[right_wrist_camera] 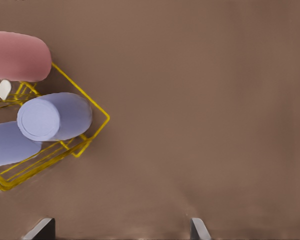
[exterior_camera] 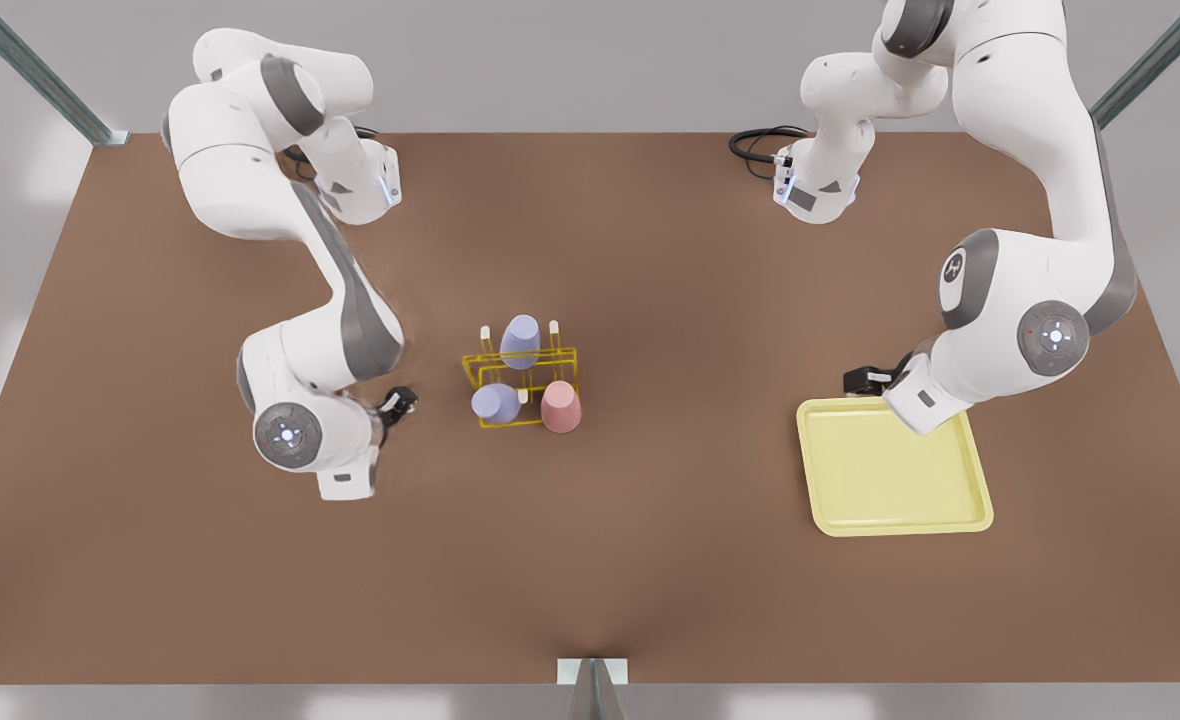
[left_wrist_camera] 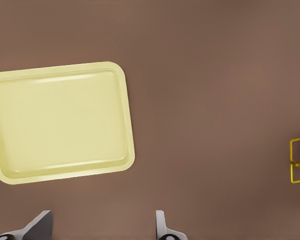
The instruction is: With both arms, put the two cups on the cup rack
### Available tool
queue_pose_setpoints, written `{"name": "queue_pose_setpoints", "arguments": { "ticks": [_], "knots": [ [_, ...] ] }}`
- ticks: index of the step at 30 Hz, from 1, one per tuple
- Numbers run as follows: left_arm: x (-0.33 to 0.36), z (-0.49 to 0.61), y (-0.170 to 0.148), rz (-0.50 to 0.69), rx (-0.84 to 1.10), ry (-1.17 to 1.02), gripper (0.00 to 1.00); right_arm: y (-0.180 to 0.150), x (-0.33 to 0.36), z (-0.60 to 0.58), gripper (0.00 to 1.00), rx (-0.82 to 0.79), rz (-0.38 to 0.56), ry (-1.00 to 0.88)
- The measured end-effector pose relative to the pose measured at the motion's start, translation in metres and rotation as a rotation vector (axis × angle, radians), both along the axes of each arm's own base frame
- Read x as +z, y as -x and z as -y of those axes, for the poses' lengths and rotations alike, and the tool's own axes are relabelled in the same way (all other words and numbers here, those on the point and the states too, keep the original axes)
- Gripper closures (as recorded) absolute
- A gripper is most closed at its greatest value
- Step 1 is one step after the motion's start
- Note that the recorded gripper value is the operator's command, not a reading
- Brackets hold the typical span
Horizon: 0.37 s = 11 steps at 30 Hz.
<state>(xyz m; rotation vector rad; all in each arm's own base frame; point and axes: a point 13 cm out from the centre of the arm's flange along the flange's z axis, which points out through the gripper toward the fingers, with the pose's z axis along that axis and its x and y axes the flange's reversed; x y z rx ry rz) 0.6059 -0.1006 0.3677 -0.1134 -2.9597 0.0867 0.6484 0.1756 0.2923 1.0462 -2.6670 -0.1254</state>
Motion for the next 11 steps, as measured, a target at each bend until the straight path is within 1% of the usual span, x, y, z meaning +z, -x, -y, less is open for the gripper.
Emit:
{"name": "queue_pose_setpoints", "arguments": {
  "ticks": [1, 3, 4, 6, 8, 9, 11],
  "knots": [
    [0.000, 0.000, 0.000, 0.000, 0.000, 0.000, 0.00, -0.010, 0.023, 0.036, 0.00, -0.077, 0.032, 0.049],
    [0.000, 0.000, 0.000, -0.001, -0.001, 0.000, 0.00, -0.006, 0.085, 0.072, 0.00, -0.176, 0.098, 0.111],
    [0.000, 0.000, 0.000, -0.001, -0.002, 0.000, 0.00, 0.007, 0.123, 0.084, 0.00, -0.214, 0.131, 0.134],
    [0.000, 0.000, 0.000, -0.001, -0.003, 0.000, 0.00, 0.049, 0.175, 0.101, 0.00, -0.271, 0.154, 0.175],
    [0.000, 0.000, 0.000, 0.000, -0.003, 0.001, 0.00, 0.089, 0.194, 0.113, 0.00, -0.315, 0.142, 0.209],
    [0.000, 0.000, 0.000, 0.000, -0.004, 0.001, 0.00, 0.100, 0.197, 0.118, 0.00, -0.337, 0.136, 0.222],
    [0.000, 0.000, 0.000, 0.000, -0.005, 0.000, 0.00, 0.110, 0.198, 0.126, 0.00, -0.380, 0.126, 0.238]
  ]
}}
